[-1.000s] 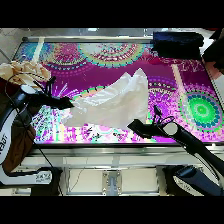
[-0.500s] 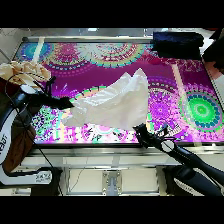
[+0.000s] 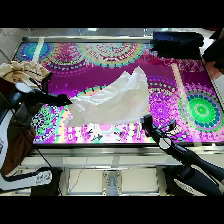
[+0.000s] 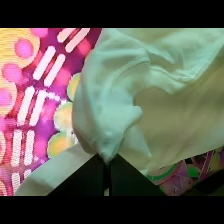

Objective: Fold the shirts.

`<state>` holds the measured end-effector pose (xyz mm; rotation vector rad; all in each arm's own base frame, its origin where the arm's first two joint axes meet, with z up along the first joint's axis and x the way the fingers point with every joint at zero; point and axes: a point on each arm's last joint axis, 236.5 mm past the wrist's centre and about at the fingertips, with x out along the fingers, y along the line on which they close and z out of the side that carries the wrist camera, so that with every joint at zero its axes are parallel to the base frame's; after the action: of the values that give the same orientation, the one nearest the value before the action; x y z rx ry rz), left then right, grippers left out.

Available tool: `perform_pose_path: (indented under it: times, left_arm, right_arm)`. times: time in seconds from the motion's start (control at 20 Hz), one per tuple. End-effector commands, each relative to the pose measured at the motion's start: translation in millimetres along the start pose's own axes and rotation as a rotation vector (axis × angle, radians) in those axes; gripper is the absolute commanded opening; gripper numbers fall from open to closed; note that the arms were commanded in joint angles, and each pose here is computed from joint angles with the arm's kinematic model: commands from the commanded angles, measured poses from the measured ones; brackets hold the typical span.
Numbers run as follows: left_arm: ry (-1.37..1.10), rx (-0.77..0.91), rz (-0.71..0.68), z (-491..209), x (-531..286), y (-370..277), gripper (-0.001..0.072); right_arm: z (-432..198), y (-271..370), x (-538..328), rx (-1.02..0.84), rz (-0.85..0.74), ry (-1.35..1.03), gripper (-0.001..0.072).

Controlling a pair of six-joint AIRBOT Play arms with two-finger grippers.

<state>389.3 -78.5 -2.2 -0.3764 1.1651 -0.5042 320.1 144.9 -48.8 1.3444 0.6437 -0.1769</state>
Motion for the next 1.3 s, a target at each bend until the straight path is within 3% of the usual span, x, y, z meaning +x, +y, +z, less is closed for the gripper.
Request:
perform_pose_path:
  times: [0.0, 0.15, 0.3, 0.45, 0.55, 0.65, 0.75, 0.85, 0.95, 1.1, 1.25]
  left_arm:
    - [-0.118, 0.066, 0.014, 11, -66, -25, 0.0009]
    - [-0.320, 0.112, 0.111, 6, -164, -43, 0.0009]
    - [-0.603, 0.143, 0.314, -6, -260, -60, 0.0008]
    - [-0.781, 0.161, 0.431, -13, -319, -93, 0.0008]
    - [-0.870, 0.241, 0.460, 0, -357, -129, 0.0007]
    - [-0.903, 0.261, 0.425, 23, -378, -146, 0.0007]
    - [-0.787, 0.228, 0.283, 47, -349, -139, 0.0006]
    - [-0.564, 0.192, 0.155, 66, -279, -113, 0.0006]
    - [-0.337, 0.144, 0.120, 78, -197, -80, 0.0006]
    - [-0.056, 0.038, 0.178, 74, -84, -15, 0.0007]
    - [-0.045, -0.084, 0.200, 91, -12, 39, 0.0007]
  right_arm:
    - [37, 107, -38, -0.227, 0.300, -0.168, 0.0010]
    - [46, 167, -110, -0.489, 0.487, -0.232, 0.0010]
    - [46, 220, -213, -0.632, 0.752, -0.301, 0.0009]
    - [74, 278, -340, -0.683, 1.002, -0.518, 0.0008]
    - [86, 309, -388, -0.738, 1.048, -0.628, 0.0008]
    - [92, 330, -379, -0.785, 0.974, -0.666, 0.0008]
    - [114, 329, -320, -0.788, 0.721, -0.676, 0.0008]
    - [125, 308, -244, -0.942, 0.385, -0.663, 0.0008]
    - [128, 296, -175, -1.089, 0.169, -0.625, 0.0008]
    - [145, 276, -61, -1.060, 0.051, -0.490, 0.0009]
    - [166, 244, 35, -0.931, 0.032, -0.364, 0.0010]
